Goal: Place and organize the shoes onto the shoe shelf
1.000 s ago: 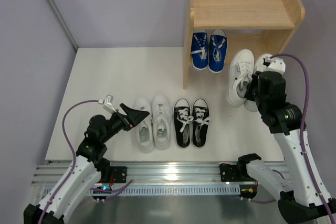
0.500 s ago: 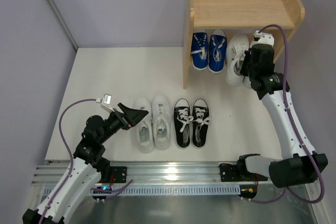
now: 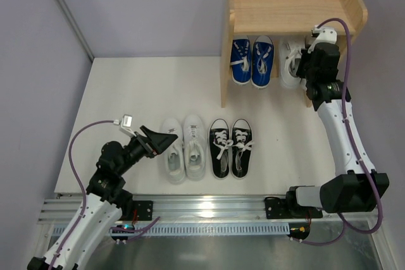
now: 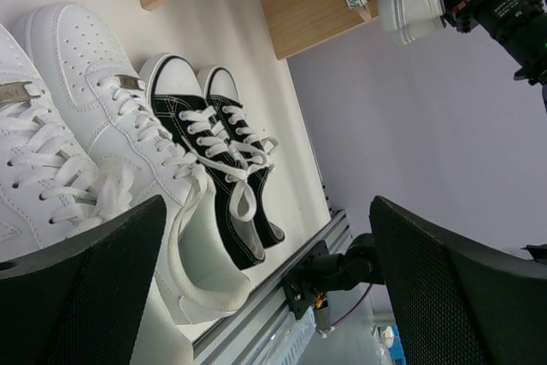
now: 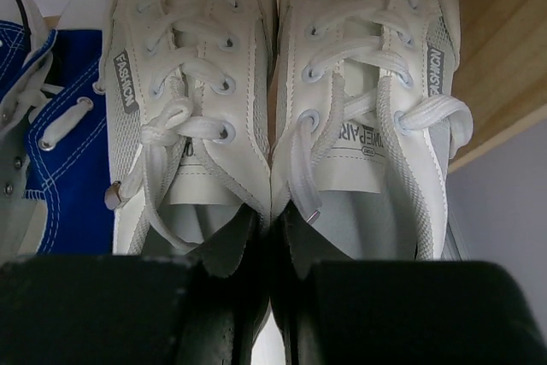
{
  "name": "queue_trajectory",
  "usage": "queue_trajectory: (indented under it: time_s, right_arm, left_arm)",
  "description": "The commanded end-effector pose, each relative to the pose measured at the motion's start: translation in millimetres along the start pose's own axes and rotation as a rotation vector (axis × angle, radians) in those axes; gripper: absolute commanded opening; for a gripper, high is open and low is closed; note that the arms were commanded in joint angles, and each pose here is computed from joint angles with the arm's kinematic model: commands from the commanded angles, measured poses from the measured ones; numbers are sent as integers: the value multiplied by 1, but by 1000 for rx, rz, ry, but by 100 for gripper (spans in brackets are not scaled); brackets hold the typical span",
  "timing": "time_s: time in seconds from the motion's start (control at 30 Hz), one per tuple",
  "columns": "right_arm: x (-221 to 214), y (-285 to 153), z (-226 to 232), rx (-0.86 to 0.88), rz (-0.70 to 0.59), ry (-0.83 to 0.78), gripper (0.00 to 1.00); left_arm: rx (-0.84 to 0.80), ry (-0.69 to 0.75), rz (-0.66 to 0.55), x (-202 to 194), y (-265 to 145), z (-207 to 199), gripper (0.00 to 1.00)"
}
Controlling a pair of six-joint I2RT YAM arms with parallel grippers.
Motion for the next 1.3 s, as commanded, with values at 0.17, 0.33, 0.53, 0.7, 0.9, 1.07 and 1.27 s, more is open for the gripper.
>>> queue_trajectory:
  time_s: [0.17, 0.33, 0.53, 0.7, 0.9, 1.07, 1.27]
  right_arm:
    - [73, 19, 12, 53, -294, 7, 4]
    - [60, 29, 8, 29, -291, 14, 4]
    - [47, 31, 4, 29, -326, 35, 4]
    - [40, 33, 5, 46, -327, 50, 27]
    - [52, 9, 5, 69, -387, 99, 66]
    - [57, -18, 1, 74, -456, 145, 68]
    - [46, -63, -12, 67, -524, 232, 68]
  left_arm:
    - [-23, 37, -31, 9, -6, -11, 100]
    - [-7, 44, -43, 8, -10, -9, 100]
    - [0, 43, -45, 6, -11, -7, 100]
    - [-1, 43, -44, 6, -12, -7, 100]
    - [4, 44, -50, 6, -12, -7, 100]
    - [1, 39, -44, 6, -10, -7, 100]
    - [-4, 35, -42, 7, -8, -8, 100]
Point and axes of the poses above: each gripper's point midway between its finger pads, its own y axis out along the fingers, its own z axis along the line the jaws close on, x = y × z, the point moved 9 cm from there along -y, back along the fingers, and after that the axes turned 12 degrees about y, right-handed, at the moved point
